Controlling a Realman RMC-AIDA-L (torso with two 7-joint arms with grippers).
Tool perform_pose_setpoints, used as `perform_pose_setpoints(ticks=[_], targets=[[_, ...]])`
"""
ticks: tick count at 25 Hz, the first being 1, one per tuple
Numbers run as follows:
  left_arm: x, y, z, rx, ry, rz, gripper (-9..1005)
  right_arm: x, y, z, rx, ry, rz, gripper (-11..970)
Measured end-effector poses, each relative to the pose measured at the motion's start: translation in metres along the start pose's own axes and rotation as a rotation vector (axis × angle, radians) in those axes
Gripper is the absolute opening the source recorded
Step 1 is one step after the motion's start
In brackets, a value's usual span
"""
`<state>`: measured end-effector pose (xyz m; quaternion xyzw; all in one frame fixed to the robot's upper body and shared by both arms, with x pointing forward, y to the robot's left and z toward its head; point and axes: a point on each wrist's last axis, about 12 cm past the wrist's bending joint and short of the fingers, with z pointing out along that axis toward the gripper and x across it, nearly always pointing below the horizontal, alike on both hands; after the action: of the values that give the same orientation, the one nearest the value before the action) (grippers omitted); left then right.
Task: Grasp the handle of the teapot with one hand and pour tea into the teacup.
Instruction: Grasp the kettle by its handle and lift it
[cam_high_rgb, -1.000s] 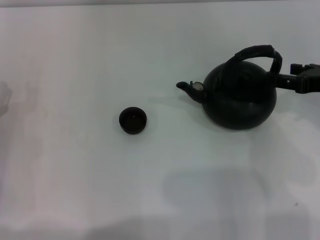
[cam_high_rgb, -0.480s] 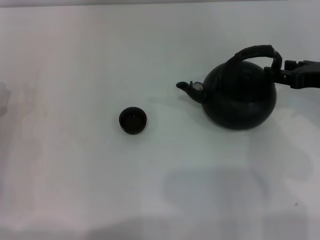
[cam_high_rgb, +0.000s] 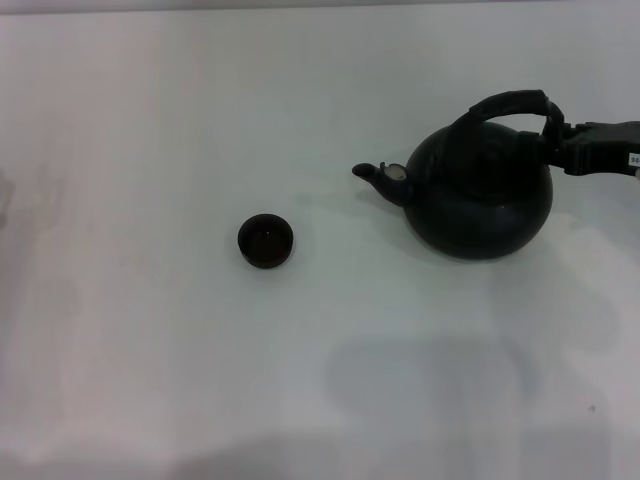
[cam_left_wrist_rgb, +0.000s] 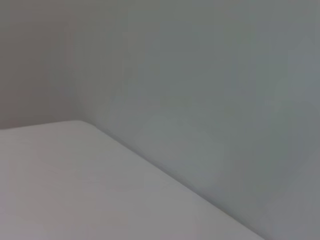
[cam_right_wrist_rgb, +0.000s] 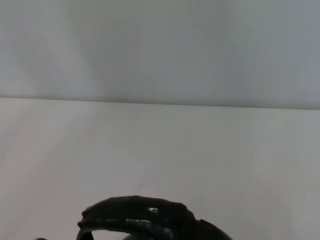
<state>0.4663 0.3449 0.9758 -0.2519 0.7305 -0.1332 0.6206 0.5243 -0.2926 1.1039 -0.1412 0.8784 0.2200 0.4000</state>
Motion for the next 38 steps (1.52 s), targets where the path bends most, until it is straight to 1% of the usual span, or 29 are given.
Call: perform_pose_setpoints(ticks=[2, 7, 13, 17, 18, 30, 34, 38], targets=[[-0.001, 0.001, 0.000, -0.007, -0.005, -0.005, 890, -0.001, 0.000, 0.001, -0.001, 0.001, -0.001, 577], [-0.001, 0.001, 0.000, -0.007, -0.010, -0.005, 890, -0.001, 0.000, 0.001, -0.006, 0.004, -0.002, 450], [-0.001, 0.001, 0.000, -0.005, -0.012, -0.004, 890, 0.001, -0.001, 0.000, -0.008, 0.014, -0.007, 404], [-0.002, 0.001, 0.000, -0.005, -0.013, -0.003, 889, 0.004, -0.006, 0.001, -0.043, 0.005, 0.072, 250], [-0.002, 0.001, 0.000, -0.004, -0.013, -0.003, 889, 0.004, -0.006, 0.002, -0.047, 0.005, 0.076, 211], [-0.004, 0.002, 0.000, -0.006, -0.016, 0.004, 889, -0.004, -0.004, 0.004, -0.056, -0.011, 0.059, 208], [-0.004, 0.002, 0.002, -0.003, -0.017, 0.004, 889, -0.011, -0.001, 0.004, -0.064, -0.025, 0.039, 208], [-0.004, 0.001, 0.002, -0.002, -0.017, 0.006, 889, -0.024, 0.006, 0.005, -0.087, -0.040, -0.002, 203]])
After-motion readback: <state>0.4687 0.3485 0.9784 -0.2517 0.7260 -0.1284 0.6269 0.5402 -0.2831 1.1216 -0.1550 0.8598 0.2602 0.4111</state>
